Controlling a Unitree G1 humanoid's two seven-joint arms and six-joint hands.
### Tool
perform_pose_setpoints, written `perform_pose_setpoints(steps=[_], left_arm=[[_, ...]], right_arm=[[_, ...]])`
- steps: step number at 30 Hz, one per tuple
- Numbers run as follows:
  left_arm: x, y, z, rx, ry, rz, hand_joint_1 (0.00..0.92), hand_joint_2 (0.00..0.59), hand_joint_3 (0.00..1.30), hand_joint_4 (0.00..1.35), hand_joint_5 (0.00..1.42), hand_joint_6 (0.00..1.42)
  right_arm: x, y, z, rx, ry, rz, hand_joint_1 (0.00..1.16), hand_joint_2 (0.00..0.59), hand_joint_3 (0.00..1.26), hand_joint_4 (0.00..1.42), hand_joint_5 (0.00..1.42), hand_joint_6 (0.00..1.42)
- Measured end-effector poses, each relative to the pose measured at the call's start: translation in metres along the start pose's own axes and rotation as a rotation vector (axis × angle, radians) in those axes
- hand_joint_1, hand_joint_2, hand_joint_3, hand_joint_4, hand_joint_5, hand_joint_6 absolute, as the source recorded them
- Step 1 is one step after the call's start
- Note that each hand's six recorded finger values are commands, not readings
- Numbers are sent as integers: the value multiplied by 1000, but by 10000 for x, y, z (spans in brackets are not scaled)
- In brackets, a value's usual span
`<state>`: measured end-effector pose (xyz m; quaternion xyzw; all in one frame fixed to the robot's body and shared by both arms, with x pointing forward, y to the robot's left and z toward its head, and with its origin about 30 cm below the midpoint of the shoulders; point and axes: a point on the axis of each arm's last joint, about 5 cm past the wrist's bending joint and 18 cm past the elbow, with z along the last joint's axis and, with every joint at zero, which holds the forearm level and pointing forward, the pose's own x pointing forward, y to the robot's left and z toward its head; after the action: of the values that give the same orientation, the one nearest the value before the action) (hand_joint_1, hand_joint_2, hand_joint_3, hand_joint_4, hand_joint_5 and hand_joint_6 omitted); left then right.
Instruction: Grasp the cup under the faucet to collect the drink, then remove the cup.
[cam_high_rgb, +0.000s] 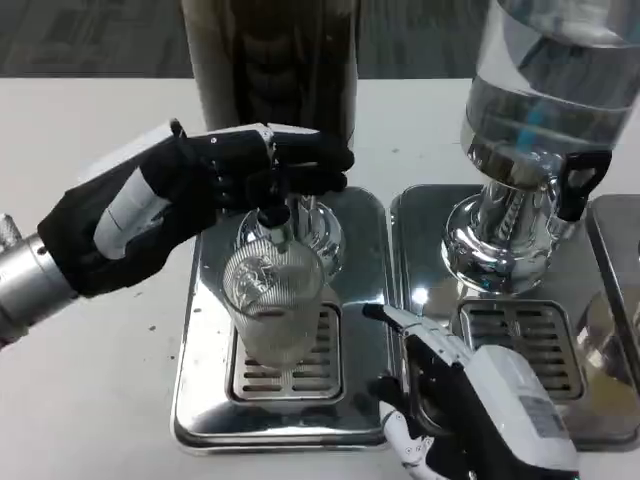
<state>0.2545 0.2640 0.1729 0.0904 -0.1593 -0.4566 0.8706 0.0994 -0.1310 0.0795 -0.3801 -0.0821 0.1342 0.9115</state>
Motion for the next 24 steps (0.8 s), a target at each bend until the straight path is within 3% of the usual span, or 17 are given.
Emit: perform_pose_setpoints(steps=[24], left_arm=[[-51, -50, 72, 94, 1, -32, 0, 26, 370, 267, 262, 194]], right_arm=[[2, -31, -27, 34, 37, -21, 488, 586, 164, 142, 122, 196]])
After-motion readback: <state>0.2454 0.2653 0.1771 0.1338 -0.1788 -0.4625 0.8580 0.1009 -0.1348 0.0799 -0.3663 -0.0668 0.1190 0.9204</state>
